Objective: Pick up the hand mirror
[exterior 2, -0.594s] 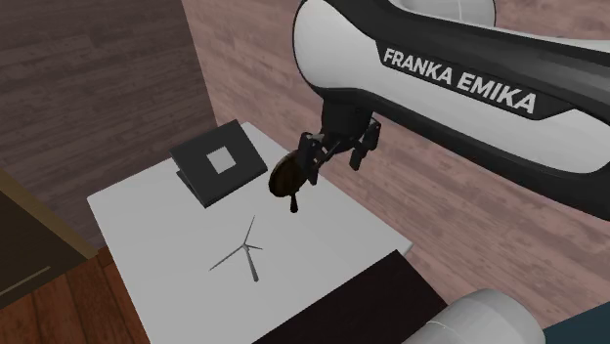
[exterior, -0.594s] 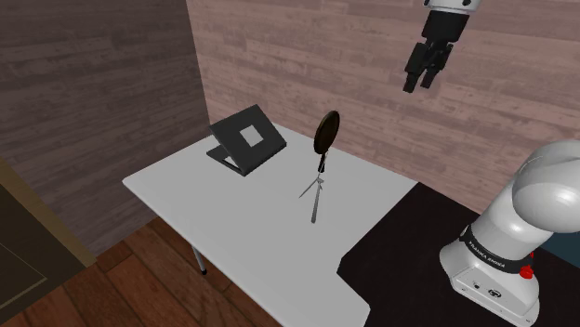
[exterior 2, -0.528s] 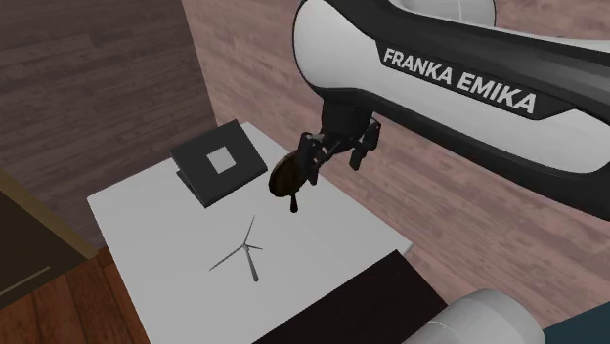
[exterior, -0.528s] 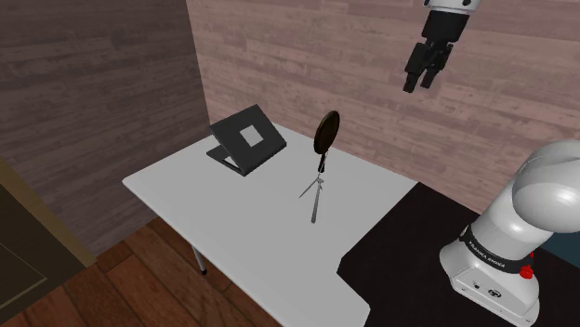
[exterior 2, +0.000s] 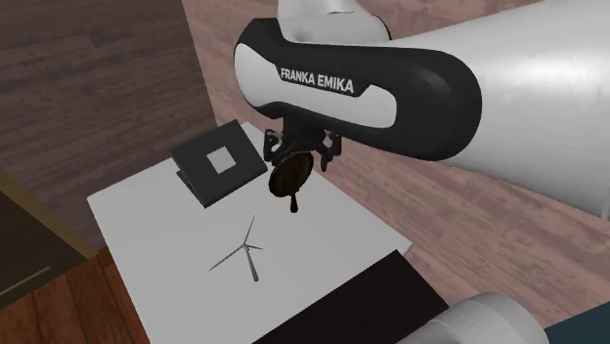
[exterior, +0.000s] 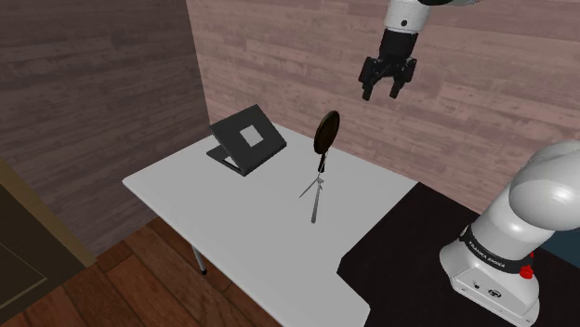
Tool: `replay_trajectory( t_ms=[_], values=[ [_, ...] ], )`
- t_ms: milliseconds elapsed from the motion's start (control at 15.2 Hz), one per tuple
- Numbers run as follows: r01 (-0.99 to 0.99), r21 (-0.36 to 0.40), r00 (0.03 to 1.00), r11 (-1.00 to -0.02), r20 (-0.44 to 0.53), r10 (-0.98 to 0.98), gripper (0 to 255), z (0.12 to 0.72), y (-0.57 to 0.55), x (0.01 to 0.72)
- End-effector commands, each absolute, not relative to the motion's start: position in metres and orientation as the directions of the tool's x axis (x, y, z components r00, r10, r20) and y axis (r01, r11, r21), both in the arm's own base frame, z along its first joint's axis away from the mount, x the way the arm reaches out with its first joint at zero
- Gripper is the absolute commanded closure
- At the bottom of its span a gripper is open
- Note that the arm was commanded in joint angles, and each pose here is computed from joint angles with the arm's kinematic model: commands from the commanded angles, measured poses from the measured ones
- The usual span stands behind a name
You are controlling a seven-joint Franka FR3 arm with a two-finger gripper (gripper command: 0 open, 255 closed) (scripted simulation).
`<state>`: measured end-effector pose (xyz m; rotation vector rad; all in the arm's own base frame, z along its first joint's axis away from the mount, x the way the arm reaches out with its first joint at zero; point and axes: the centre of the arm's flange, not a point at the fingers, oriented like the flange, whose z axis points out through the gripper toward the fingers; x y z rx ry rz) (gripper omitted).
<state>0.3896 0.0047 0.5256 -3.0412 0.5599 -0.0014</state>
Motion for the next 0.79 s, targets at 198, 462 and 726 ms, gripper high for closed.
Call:
replay_trajectory(
  t_ms=[198,462,726],
  values=[
    [-0.564,-0.021,0.826,-0.825,-0.011,-0.564,0,0.491,0.009,0.449],
    [-0.705,0.002,0.709,-0.709,-0.009,-0.705,0,0.464,0.003,0.495],
    [-0.823,0.025,0.568,-0.568,-0.003,-0.823,0,0.437,-0.012,0.538]
  ],
)
